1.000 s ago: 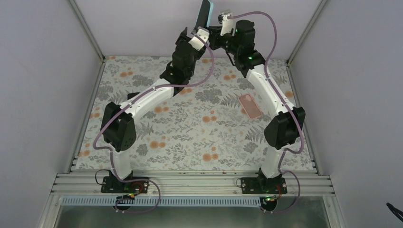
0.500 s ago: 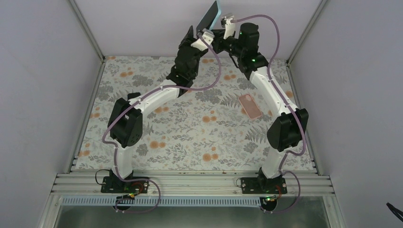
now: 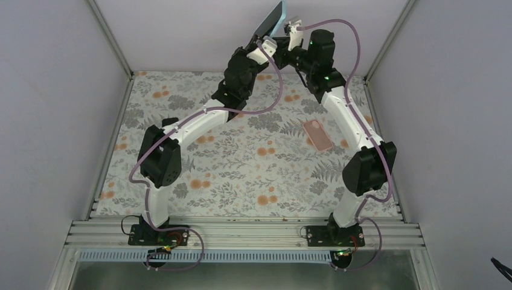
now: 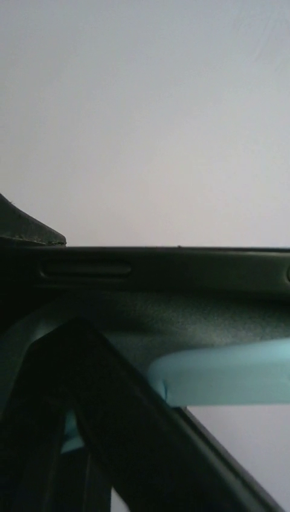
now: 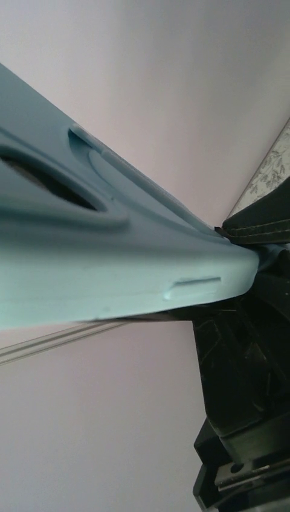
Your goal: Take the phone out of the phone case
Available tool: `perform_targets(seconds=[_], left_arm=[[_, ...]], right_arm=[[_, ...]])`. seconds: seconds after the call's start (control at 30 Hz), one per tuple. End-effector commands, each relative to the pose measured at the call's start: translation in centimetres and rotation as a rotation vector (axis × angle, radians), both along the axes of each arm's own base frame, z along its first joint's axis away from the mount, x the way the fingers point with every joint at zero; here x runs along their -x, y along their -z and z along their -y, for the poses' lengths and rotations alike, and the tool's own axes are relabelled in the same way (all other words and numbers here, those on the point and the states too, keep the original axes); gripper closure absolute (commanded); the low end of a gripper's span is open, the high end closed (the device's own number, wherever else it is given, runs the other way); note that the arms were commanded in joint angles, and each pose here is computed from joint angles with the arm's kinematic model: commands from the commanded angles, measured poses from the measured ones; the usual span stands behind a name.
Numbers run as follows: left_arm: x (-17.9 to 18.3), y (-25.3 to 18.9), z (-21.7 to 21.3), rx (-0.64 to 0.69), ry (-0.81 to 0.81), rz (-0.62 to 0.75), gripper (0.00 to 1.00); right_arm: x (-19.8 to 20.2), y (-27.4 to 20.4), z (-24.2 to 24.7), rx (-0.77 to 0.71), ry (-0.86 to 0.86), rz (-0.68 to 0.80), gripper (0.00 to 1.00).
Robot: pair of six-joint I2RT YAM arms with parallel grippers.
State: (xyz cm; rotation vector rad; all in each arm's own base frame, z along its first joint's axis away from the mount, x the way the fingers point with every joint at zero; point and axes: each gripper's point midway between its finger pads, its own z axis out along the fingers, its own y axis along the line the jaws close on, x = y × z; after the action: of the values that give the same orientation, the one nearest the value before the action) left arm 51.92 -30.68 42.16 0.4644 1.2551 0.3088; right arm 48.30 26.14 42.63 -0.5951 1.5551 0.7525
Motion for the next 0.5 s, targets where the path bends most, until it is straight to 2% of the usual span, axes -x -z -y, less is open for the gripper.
perform_targets(seconds=[0.0,0.13,0.23,0.37,0.47], left_arm=[[1.3,-7.7,-8.9,0.168,-0.188,0.125,0.98],[2.4,-7.4,-9.0,0.135,-0.147,0.079,0.98],[3.4,-6.6,-8.6,0.086,-0.077,0.017,0.98],[4.0,-4.1,-6.7,-0.016,0.068,-0.152,0.98],[5.0,-2.3,-6.4,-0.098,0.111,-0.233,0.98]], right_arm=[[2.3,3.6,0.4,0.079,-0.077,-0.164,0.97],[0.0,4.2,2.6,0.156,0.079,-0.163,0.97],[-1.4,5.6,4.4,0.268,0.169,-0.182,0.97],[-2.9,8.8,7.3,0.443,0.294,-0.207,0.97],[-3.4,11.0,9.8,0.537,0.373,-0.252,0.97]])
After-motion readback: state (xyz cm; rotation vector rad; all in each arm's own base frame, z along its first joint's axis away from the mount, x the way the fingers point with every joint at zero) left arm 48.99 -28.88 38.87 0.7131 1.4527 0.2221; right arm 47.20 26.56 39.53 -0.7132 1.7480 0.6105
